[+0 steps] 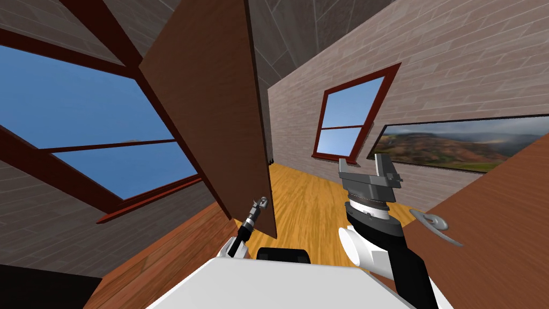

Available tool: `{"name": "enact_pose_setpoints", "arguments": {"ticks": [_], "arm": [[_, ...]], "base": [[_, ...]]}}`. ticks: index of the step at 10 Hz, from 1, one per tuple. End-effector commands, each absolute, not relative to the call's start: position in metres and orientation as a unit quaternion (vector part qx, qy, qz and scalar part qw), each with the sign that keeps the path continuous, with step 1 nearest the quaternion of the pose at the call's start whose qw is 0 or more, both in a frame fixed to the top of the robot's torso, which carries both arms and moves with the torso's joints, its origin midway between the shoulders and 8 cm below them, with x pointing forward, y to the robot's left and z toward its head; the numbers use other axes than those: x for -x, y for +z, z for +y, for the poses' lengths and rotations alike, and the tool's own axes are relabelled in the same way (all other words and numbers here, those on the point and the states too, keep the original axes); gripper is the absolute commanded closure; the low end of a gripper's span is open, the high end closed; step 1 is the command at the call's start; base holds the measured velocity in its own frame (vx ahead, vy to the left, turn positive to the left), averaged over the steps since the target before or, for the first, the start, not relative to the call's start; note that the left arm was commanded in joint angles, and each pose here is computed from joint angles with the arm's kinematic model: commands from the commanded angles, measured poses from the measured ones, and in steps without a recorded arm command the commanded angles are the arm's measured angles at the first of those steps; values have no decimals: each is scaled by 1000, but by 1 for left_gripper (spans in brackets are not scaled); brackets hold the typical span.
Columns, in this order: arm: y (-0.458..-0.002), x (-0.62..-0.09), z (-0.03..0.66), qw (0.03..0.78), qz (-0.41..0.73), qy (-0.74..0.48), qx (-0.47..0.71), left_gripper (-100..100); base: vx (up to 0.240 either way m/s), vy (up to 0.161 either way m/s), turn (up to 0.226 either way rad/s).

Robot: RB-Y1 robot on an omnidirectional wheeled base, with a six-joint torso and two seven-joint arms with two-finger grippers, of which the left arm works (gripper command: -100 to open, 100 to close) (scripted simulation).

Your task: Push the door open

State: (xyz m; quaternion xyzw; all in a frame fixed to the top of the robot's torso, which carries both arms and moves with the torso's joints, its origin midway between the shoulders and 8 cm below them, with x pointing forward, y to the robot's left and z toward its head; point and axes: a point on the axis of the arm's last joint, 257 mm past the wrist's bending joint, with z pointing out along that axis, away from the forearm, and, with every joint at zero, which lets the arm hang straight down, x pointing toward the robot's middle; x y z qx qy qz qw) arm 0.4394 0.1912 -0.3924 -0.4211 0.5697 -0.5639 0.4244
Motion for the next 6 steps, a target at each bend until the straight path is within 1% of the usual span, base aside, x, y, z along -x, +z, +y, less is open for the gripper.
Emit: {"name": "enact_pose_setpoints", "arguments": {"ticks": [1,3,6], "arm": [[-388,-448,203,439,560,-560,426,100],[-388,-452,210,446,553,-553,434,100],[-389,-459,226,462,539,-539,454,100]], "base": [[109,-87,47],[92,-85,38],[130,-129,59]]}}
